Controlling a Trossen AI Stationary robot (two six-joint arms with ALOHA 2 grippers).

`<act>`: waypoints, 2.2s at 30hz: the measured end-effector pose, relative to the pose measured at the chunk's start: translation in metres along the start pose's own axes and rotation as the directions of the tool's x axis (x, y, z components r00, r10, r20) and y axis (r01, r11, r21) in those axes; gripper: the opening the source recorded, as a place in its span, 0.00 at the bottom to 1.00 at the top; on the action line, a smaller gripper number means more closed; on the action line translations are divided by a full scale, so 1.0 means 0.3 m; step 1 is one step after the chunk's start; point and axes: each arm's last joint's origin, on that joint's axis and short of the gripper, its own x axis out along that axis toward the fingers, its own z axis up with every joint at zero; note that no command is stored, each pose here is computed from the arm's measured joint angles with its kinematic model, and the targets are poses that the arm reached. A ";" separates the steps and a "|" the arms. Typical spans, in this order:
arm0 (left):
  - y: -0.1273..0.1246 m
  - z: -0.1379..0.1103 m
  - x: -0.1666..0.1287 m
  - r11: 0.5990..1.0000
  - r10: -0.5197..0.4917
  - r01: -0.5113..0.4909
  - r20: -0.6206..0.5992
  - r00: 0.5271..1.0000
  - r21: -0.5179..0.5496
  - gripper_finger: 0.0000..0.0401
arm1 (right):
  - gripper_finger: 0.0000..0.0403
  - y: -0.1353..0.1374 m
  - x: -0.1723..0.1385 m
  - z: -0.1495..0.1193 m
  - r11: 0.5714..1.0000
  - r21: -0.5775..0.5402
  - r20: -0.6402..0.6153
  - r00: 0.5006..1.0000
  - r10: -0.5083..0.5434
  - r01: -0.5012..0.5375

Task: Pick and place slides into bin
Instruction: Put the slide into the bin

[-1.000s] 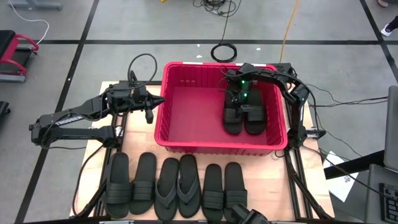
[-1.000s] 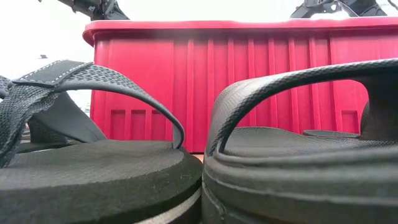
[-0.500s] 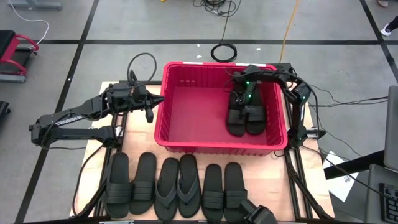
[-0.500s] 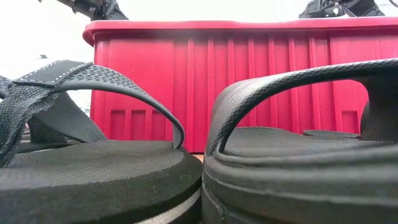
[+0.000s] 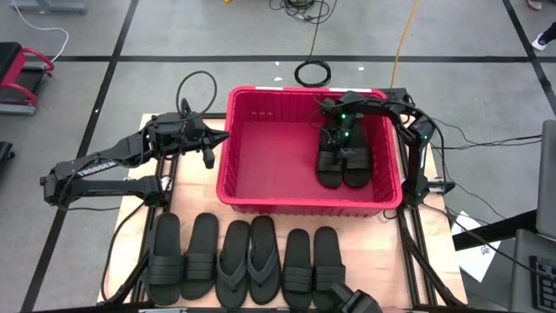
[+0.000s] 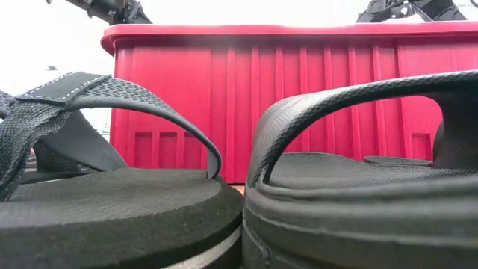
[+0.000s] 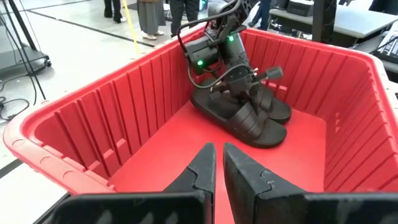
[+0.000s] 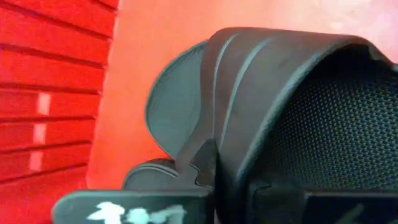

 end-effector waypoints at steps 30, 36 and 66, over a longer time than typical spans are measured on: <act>-0.005 -0.001 0.000 0.999 -0.050 0.050 -0.006 0.999 0.013 0.06 | 0.33 0.000 0.021 0.027 0.995 0.093 -0.020 0.999 -0.032 0.034; -0.007 -0.002 0.000 0.997 -0.076 0.076 -0.009 0.997 0.013 0.06 | 0.42 -0.001 0.023 0.028 0.993 0.115 -0.011 1.000 -0.029 0.030; -0.008 -0.002 0.000 0.997 -0.082 0.082 -0.011 0.997 0.010 0.06 | 0.57 0.047 -0.060 0.054 0.966 0.124 -0.007 0.974 -0.226 0.225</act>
